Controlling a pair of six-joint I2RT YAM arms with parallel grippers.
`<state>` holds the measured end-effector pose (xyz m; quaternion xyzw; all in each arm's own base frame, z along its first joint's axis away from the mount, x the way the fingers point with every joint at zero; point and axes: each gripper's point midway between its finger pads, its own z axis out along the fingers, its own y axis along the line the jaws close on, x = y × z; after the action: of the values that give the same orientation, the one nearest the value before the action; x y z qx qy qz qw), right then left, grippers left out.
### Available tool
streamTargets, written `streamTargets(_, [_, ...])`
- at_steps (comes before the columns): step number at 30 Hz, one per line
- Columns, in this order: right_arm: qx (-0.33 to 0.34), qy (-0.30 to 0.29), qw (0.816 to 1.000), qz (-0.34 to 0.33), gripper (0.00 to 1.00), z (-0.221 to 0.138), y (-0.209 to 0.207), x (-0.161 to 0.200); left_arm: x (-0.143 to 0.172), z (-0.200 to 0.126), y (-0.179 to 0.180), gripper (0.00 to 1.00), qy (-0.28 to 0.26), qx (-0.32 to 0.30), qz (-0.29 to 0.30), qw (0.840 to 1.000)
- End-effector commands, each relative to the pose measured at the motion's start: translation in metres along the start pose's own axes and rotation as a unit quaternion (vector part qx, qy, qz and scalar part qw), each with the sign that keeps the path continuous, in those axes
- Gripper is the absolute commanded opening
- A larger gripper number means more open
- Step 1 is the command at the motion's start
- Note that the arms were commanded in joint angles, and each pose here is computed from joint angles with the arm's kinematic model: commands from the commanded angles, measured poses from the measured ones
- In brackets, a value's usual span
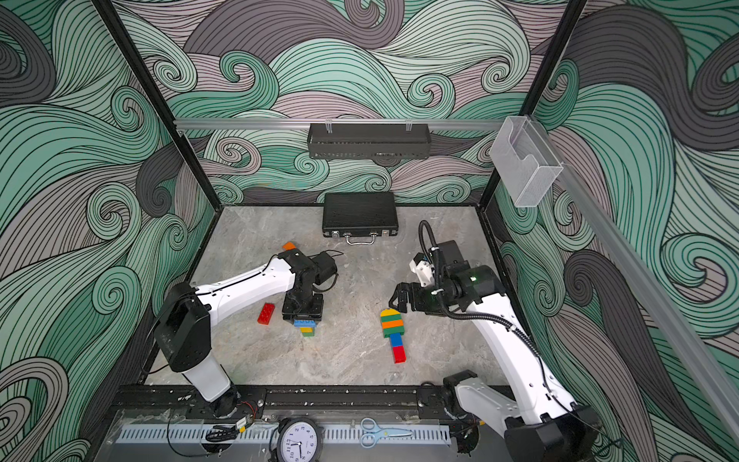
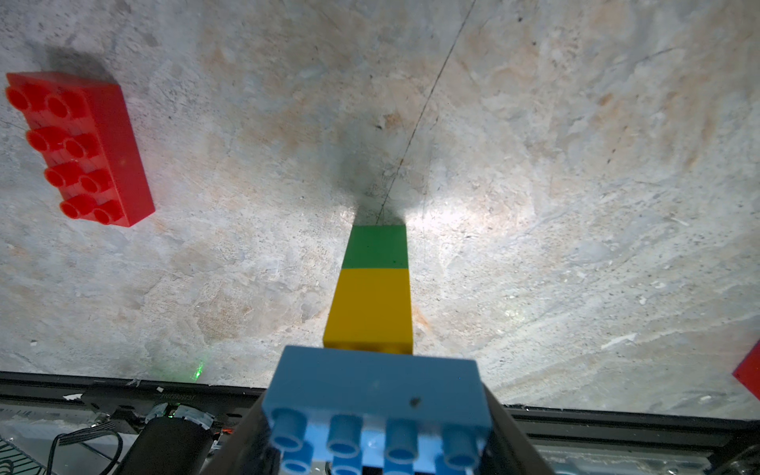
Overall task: Assemble an ice cream with lego
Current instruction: Assemble the lego brick with the lego brick.
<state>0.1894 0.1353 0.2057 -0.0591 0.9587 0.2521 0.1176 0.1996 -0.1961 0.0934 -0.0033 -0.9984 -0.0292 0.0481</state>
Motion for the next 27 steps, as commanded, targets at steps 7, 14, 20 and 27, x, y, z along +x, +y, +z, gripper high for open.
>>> streamTargets(7, [-0.003, -0.008, 1.000, -0.002, 0.99, -0.007, 0.003, 0.000, 0.002, 0.019, 0.005, 0.00, 0.023, -0.019, 0.001, 1.000])
streamTargets(14, [-0.003, -0.007, 1.000, -0.001, 0.99, -0.006, 0.002, 0.001, 0.011, 0.026, 0.017, 0.00, 0.042, -0.047, -0.003, 0.998])
streamTargets(20, [0.000, -0.009, 1.000, -0.001, 0.99, -0.006, 0.001, 0.002, 0.023, 0.042, 0.009, 0.00, 0.057, -0.025, -0.015, 0.998])
streamTargets(27, [0.004, -0.012, 1.000, 0.000, 0.99, -0.008, 0.000, 0.002, 0.024, 0.040, 0.011, 0.00, 0.031, -0.038, 0.008, 0.999])
